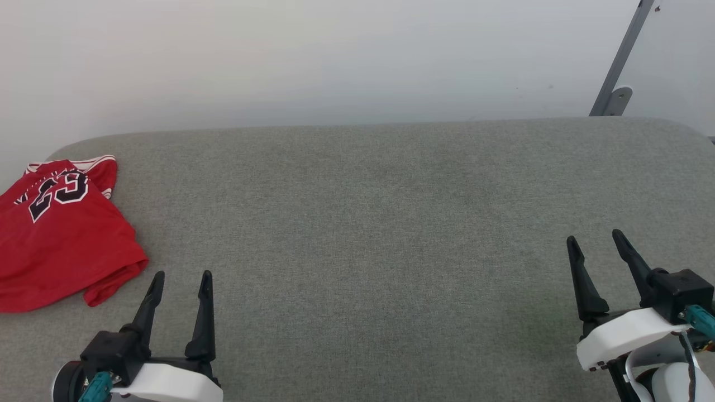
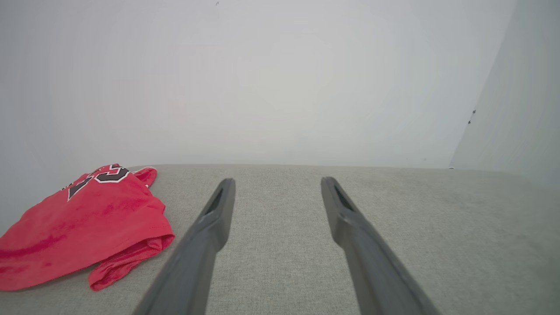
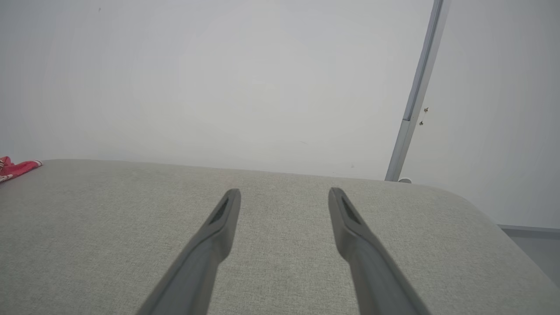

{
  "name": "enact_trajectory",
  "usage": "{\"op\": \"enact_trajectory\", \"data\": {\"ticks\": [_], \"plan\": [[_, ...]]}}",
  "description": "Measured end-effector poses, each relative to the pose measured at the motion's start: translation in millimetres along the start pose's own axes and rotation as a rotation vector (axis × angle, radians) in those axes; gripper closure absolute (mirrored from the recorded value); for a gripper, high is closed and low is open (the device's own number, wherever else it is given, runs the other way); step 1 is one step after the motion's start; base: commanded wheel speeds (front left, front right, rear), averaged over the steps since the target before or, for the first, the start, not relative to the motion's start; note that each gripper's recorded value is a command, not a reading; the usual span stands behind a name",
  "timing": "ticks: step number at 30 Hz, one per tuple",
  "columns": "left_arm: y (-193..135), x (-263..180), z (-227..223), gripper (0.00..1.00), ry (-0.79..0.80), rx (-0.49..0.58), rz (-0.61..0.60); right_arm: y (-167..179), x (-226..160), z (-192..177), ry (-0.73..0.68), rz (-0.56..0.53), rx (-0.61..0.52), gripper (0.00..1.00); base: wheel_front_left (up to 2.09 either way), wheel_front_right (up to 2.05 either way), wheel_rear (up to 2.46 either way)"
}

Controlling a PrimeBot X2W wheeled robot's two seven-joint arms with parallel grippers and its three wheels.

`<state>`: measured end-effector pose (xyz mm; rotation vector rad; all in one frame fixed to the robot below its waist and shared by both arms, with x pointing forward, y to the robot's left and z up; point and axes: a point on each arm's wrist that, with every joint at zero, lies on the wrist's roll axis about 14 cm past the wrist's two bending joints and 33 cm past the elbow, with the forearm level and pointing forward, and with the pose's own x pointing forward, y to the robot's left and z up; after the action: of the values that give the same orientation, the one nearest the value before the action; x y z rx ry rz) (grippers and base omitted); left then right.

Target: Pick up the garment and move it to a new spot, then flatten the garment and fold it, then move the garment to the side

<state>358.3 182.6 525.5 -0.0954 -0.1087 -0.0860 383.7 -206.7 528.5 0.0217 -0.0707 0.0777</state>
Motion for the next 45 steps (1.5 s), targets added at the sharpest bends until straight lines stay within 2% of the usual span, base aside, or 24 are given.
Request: {"op": "enact_trajectory", "data": {"ticks": [8, 22, 29, 37, 45], "plan": [[-1.5, -0.6, 2.4, 0.00, -0.014, 0.050, -0.015, 1.8, -0.1, 0.8, -0.006, 0.015, -0.058, 0.00, 0.00, 0.00, 0.00], [10.1, -1.3, 4.7, 0.00, -0.021, 0.036, 0.023, -5.6, -2.0, 2.3, -0.019, -0.003, -0.067, 0.00, 0.00, 0.00, 0.00], [22.7, -6.4, 3.9, 0.00, -0.017, 0.034, 0.062, 1.7, 0.4, 0.6, -0.018, 0.017, -0.067, 0.00, 0.00, 0.00, 0.00], [64.2, -25.4, 11.4, 0.00, -0.030, 0.034, 0.194, 34.1, 16.4, -0.3, -0.019, 0.110, -0.055, 0.00, 0.00, 0.00, 0.00], [113.1, -66.2, 19.7, 0.00, -0.047, 0.039, 0.381, 90.3, 39.3, 1.6, -0.026, 0.274, -0.048, 0.00, 0.00, 0.00, 0.00]]}}
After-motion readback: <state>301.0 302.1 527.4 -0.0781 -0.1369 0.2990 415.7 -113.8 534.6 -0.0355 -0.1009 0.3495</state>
